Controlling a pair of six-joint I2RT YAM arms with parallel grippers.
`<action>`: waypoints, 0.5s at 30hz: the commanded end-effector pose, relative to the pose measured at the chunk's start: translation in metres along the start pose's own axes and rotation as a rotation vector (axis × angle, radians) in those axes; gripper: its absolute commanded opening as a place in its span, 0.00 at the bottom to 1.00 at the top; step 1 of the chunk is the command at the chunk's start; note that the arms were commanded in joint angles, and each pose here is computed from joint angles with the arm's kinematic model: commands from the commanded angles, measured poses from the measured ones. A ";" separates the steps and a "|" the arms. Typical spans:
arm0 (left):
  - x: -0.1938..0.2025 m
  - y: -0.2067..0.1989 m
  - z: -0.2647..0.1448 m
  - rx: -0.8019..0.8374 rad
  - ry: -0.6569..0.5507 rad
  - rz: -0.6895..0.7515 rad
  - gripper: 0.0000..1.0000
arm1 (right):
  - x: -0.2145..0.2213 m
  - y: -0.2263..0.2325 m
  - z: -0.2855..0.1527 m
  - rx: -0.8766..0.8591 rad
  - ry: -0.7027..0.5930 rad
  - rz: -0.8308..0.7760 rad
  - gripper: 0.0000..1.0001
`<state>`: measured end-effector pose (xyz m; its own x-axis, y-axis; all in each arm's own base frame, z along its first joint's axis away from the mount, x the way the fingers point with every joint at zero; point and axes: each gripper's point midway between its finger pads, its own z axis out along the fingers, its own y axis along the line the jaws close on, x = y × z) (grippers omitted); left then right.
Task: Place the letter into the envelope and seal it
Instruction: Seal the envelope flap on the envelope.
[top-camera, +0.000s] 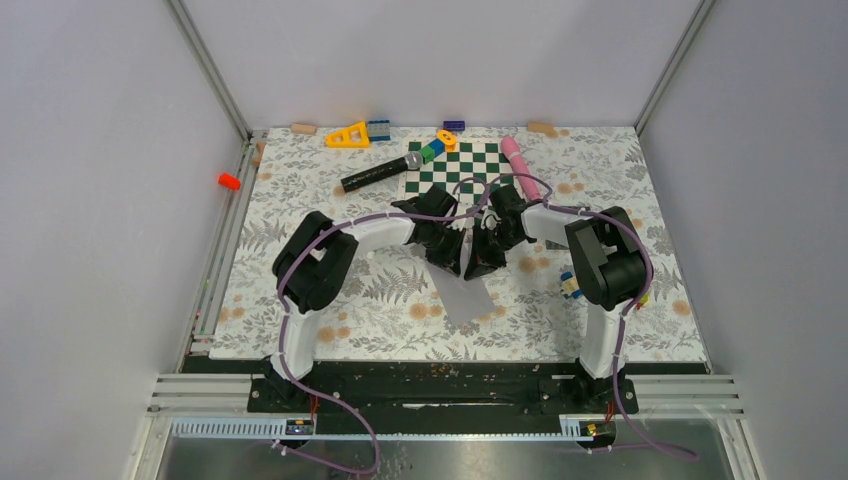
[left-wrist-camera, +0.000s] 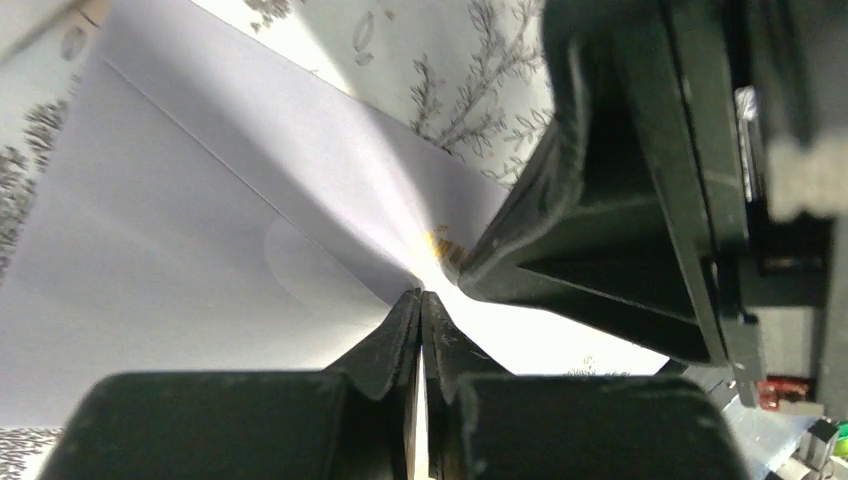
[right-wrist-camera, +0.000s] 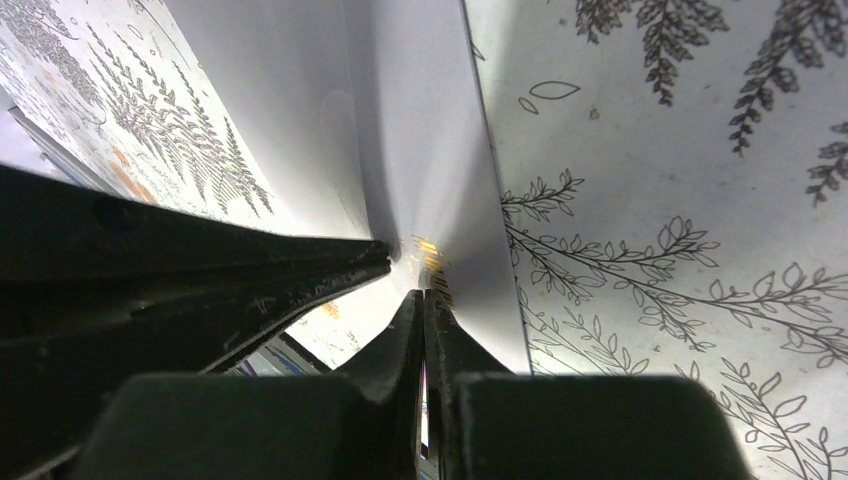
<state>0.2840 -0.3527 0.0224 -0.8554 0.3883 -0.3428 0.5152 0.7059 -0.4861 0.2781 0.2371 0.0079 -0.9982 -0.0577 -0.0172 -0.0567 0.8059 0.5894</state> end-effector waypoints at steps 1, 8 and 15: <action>-0.021 0.016 0.004 -0.029 -0.033 -0.040 0.03 | 0.014 -0.031 0.001 0.139 0.035 -0.002 0.00; -0.035 0.026 0.006 -0.059 -0.046 -0.073 0.04 | 0.015 -0.032 0.001 0.144 0.042 -0.004 0.00; -0.051 0.043 0.002 -0.165 -0.089 -0.081 0.06 | 0.015 -0.032 0.001 0.141 0.046 0.000 0.00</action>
<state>0.3238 -0.3550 0.0229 -0.8877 0.3085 -0.3418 0.4468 0.7563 -0.4778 0.2767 0.2362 0.0078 -0.9976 -0.0677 -0.0173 -0.0649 0.8064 0.5878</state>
